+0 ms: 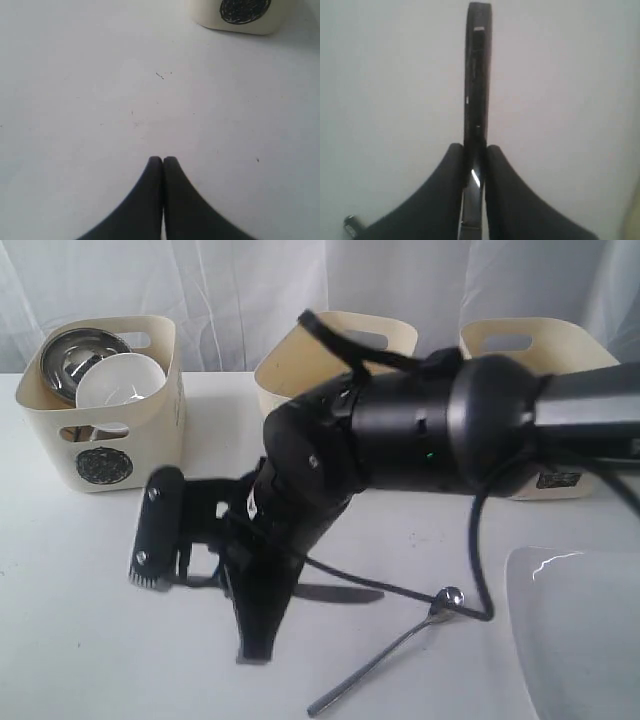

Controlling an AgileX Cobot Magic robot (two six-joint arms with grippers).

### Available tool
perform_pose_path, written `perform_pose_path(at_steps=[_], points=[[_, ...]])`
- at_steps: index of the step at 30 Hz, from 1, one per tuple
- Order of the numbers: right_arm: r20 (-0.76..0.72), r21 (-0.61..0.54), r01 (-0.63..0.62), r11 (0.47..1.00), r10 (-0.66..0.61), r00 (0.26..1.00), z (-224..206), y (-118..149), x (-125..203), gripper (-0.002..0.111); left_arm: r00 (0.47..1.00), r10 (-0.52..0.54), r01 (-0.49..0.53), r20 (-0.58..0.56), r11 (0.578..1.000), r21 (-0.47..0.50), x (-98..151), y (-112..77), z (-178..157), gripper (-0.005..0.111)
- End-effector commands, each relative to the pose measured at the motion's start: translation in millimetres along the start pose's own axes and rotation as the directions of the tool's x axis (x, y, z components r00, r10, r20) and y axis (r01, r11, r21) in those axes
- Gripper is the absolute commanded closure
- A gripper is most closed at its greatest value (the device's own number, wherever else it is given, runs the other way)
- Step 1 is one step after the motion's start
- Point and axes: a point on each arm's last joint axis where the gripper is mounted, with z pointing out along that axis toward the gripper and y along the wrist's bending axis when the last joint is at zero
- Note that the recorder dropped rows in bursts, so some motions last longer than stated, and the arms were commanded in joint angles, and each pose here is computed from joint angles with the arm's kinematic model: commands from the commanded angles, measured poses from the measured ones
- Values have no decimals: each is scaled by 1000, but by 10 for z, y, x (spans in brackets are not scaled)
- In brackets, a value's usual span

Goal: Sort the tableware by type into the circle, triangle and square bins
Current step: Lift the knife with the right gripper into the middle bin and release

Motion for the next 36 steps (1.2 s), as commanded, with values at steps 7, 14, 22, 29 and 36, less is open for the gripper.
perform_pose_path(at_steps=[7, 14, 22, 29, 36], points=[[576, 328, -452, 829, 204, 792, -969, -687, -218, 108, 999, 6, -5, -45, 1000, 7, 63, 1, 13, 107], [836, 226, -823, 521, 331, 438, -1294, -1343, 347, 108, 999, 6, -5, -45, 1000, 7, 63, 1, 13, 107], [943, 198, -923, 330, 193, 272, -925, -1813, 823, 108, 999, 6, -5, -45, 1000, 7, 63, 1, 13, 107], [908, 260, -911, 321, 239, 344, -126, -1881, 1043, 106, 999, 6, -5, -45, 1000, 7, 63, 1, 13, 107], [904, 256, -912, 320, 256, 343, -78, -1877, 1058, 83, 999, 6, -5, -45, 1000, 7, 63, 1, 13, 107]])
